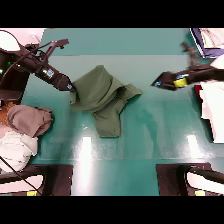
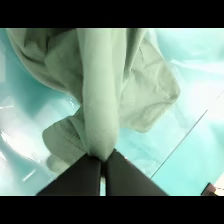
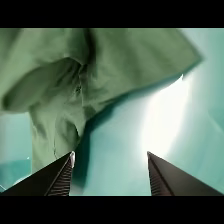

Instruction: Fold the shirts.

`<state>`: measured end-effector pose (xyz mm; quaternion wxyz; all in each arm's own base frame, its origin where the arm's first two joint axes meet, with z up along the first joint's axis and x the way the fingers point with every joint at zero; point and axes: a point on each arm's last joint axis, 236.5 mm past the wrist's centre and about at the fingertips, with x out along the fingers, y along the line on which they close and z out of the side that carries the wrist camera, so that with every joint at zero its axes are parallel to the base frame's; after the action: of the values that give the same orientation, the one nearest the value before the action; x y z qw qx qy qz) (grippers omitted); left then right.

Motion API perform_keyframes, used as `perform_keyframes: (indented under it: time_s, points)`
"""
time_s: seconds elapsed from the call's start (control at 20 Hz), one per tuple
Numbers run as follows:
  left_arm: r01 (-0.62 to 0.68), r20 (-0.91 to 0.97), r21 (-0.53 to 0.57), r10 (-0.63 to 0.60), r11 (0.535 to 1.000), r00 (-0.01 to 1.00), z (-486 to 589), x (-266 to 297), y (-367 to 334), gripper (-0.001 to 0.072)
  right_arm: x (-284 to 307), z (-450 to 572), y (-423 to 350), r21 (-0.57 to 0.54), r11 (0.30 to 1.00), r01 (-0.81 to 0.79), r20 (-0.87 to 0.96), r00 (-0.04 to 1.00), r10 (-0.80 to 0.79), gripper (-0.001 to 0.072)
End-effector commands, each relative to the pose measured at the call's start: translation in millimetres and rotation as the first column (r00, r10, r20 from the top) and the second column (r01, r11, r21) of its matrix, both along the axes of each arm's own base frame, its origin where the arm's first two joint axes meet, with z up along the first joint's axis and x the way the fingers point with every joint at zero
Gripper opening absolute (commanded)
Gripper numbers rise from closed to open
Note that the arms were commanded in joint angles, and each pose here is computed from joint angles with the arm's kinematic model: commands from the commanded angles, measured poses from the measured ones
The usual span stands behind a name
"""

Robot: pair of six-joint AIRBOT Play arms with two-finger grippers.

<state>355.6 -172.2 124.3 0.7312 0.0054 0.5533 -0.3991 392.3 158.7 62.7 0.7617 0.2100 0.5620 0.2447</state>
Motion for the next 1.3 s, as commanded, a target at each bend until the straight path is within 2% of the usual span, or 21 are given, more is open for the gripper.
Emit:
perform_keyframes:
  time_s: [0.0, 0.15, 0.3, 0.35, 0.4, 0.45, 0.55, 0.7, 0.85, 1.0, 1.25]
  points:
    - [-0.016, 0.025, -0.002, 0.016, 1.0, 1.0, 12, -1, 2, 0.0023, 11, -70, 67, 0.057, 0.998, -0.014, -0.122, 0.992, 0.021, 0.0536]
    - [-0.018, 0.028, -0.003, 0.019, 1.0, 0.999, 12, 0, 2, 0.0024, 22, -100, 96, 0.127, 0.991, 0.048, -0.18, 0.983, -0.025, 0.0533]
    - [-0.019, 0.027, -0.004, 0.019, 1.0, 0.999, 13, 0, 2, 0.0024, 28, -118, 101, 0.117, 0.99, 0.077, -0.187, 0.981, -0.054, 0.043]
    - [-0.019, 0.028, -0.003, 0.019, 1.0, 0.999, 12, 0, 2, 0.0024, 30, -119, 101, 0.115, 0.99, 0.082, -0.182, 0.981, -0.06, 0.0362]
    - [-0.019, 0.028, -0.003, 0.02, 1.0, 0.999, 13, 1, 2, 0.0024, 32, -117, 100, 0.114, 0.99, 0.08, -0.17, 0.984, -0.06, 0.0146]
    - [-0.019, 0.028, -0.003, 0.019, 1.0, 0.999, 13, 1, 2, 0.0024, 34, -114, 99, 0.113, 0.991, 0.068, -0.147, 0.988, -0.051, 0.0019]
    - [-0.029, 0.031, 0.001, 0.029, 1.0, 0.999, 14, 1, 3, 0.0023, 40, -96, 94, 0.118, 0.992, 0.054, -0.085, 0.995, -0.044, 0.0018]
    - [-0.089, 0.127, 0.085, 0.078, 0.992, 0.989, 33, 12, 24, 0.0023, 59, -26, 61, 0.142, 0.986, 0.083, 0.066, 0.993, -0.093, 0.0017]
    - [-0.133, 0.288, 0.102, 0.099, 0.986, 0.952, 84, 21, 36, 0.0023, 65, 67, 7, 0.074, 0.994, 0.081, 0.275, 0.956, -0.098, 0.0016]
    - [-0.163, 0.416, 0.055, 0.125, 0.985, 0.901, 140, 17, 36, 0.0023, 54, 161, -32, 0.037, 0.993, 0.11, 0.463, 0.879, -0.115, 0.0016]
    - [-0.208, 0.579, -0.043, 0.194, 0.977, 0.792, 224, -9, 39, 0.0023, 6, 303, -63, 0.027, 0.986, 0.163, 0.724, 0.677, -0.132, 0.0016]
